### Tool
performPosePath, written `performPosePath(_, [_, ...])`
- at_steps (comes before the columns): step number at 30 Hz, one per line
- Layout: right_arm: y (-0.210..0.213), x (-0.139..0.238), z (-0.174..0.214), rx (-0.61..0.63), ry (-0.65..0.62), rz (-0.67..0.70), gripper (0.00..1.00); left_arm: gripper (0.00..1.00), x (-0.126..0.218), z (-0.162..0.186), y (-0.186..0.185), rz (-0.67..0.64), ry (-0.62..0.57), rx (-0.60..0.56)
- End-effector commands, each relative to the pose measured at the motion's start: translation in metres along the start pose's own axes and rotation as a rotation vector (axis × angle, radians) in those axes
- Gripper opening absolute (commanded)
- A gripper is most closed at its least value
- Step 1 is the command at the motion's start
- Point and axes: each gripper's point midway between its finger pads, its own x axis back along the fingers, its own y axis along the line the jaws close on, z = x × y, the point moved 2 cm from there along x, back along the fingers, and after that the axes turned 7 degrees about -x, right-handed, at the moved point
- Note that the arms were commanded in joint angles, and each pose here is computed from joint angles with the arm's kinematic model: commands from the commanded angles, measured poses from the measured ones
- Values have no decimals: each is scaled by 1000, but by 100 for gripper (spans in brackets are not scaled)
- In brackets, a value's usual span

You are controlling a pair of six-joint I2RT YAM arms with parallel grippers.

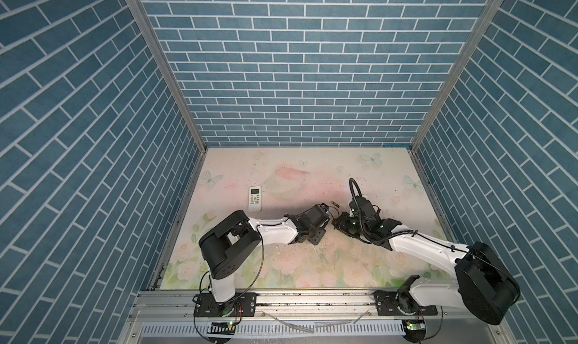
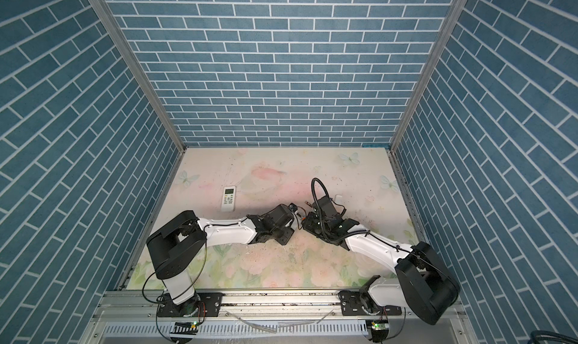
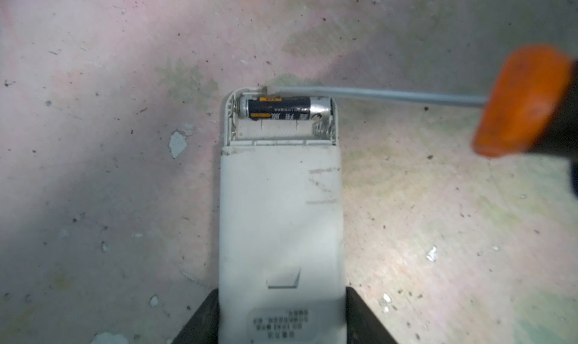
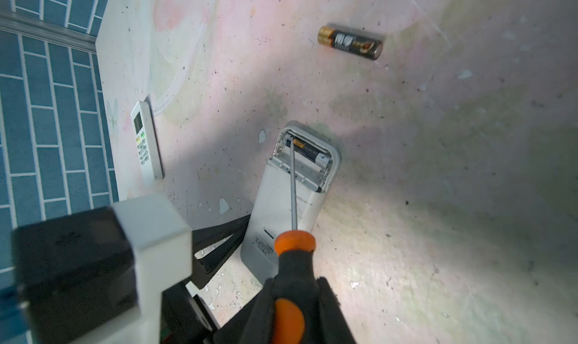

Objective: Unload the batteries from the remote control

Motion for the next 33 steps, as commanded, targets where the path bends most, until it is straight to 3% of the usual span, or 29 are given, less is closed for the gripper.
performPosePath(1, [11,9,-2,-4,-21,-21,0,59,-20,121,-3,33,440,-5])
performPosePath(11, [-6,7,17,-41,-6,3,0,61,-17,119,-2,15,435,46])
performPosePath(33, [-33,-5,19,-96,-58,39,0,59,-8,121,-7,41,423,103])
